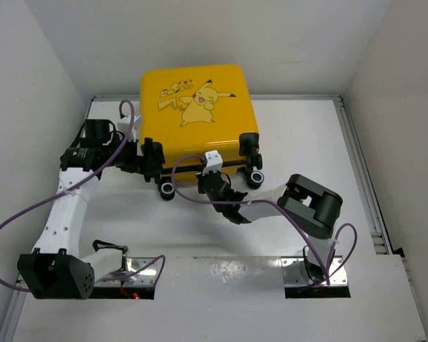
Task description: Pack the luggage
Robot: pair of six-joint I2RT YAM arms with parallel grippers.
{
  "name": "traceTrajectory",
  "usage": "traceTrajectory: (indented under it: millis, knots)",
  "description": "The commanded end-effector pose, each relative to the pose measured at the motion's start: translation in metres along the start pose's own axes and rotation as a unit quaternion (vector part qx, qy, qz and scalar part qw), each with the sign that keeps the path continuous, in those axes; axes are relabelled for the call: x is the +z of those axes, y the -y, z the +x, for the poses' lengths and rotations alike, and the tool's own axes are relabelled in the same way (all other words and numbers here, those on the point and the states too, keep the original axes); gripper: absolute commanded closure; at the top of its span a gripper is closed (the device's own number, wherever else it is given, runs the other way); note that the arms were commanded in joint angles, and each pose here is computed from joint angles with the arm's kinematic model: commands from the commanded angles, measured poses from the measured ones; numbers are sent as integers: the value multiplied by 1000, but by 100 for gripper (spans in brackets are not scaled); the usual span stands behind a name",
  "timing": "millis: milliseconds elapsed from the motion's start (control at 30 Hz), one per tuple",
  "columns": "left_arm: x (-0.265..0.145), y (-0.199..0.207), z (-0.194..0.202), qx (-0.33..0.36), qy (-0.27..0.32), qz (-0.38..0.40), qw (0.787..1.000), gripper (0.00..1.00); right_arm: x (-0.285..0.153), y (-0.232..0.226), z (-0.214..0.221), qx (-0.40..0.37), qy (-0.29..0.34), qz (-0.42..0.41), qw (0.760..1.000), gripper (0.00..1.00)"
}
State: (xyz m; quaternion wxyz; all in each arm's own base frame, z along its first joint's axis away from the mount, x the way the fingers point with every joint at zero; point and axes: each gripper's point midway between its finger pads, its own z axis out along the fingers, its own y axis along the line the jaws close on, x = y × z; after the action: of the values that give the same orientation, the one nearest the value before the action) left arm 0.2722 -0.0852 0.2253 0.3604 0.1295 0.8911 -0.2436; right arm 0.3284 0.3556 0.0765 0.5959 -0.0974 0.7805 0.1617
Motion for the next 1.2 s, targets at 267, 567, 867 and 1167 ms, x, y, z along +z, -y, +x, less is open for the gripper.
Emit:
traceTrajectory:
  millis: [267, 567, 867, 1167]
  knots:
    - [39, -25, 2, -105, -3, -146, 984, 6, 8, 2, -33, 31, 36, 15, 999, 100]
    - [49, -40, -2, -117, -8, -187, 975, 18, 12, 9, -30, 34, 32, 24, 999, 100]
    - [66, -55, 17, -144, -43, -175, 973, 73, 22, 14, -33, 35, 35, 32, 998, 100]
    - [67, -70, 21, -163, -50, -185, 968, 99, 8, 36, -35, 24, 38, 52, 998, 100]
